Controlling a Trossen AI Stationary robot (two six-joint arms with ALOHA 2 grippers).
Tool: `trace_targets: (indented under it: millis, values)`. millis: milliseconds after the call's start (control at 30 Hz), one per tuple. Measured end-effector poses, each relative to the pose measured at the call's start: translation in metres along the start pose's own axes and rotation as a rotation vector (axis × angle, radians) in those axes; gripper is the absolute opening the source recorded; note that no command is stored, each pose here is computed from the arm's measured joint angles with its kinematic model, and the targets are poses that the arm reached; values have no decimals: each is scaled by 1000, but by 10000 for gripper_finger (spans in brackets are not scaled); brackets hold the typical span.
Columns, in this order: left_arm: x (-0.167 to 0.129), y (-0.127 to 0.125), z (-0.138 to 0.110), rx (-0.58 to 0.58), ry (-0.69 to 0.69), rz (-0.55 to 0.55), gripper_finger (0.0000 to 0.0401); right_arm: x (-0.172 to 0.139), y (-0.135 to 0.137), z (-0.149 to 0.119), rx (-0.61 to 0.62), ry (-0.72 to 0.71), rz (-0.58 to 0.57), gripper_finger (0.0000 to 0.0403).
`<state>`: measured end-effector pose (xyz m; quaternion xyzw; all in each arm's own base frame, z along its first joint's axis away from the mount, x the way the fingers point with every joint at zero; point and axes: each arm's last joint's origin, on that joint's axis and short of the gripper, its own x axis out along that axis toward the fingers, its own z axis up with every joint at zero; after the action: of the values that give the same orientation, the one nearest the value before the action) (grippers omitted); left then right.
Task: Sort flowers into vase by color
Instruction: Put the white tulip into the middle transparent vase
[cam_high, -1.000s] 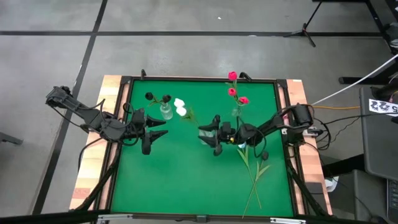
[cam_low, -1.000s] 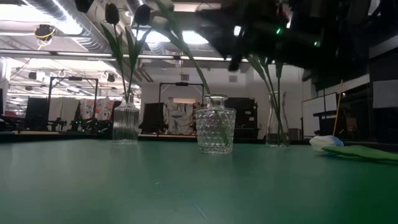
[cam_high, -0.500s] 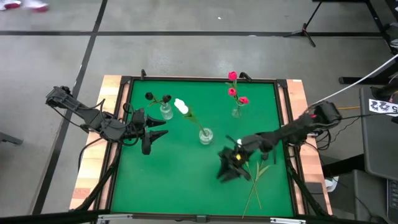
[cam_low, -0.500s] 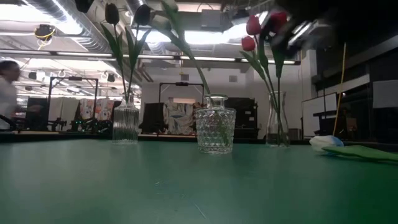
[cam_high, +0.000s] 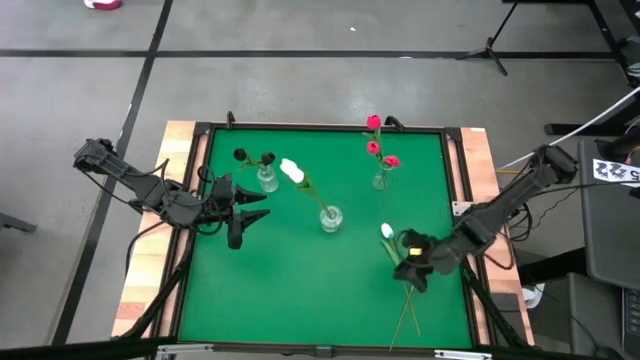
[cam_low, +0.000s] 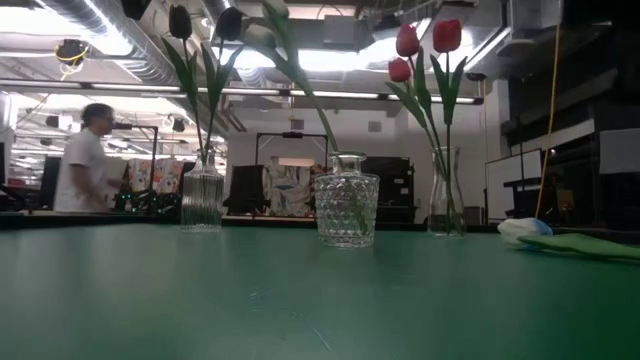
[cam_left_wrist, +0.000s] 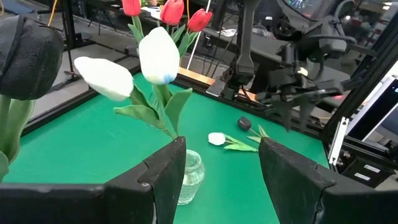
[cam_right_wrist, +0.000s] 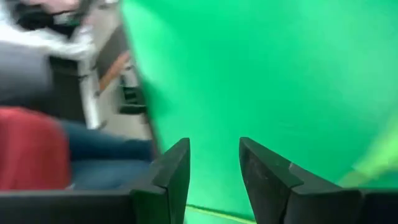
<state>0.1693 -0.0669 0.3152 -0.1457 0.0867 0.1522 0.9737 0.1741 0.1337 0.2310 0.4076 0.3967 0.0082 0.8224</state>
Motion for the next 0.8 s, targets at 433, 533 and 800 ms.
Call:
trace_targets:
  millis: [433, 533, 800]
  values:
    - [1, 1, -3, 5, 4, 3, 200, 5, -27, -10, 84, 67, -305, 137]
    - [2, 1, -5, 5, 6, 5, 200, 8, -36, -9, 87, 96, -395, 137]
    - [2, 2, -7, -10, 11, 7, 200, 32, -50, -1, 68, 104, -521, 137]
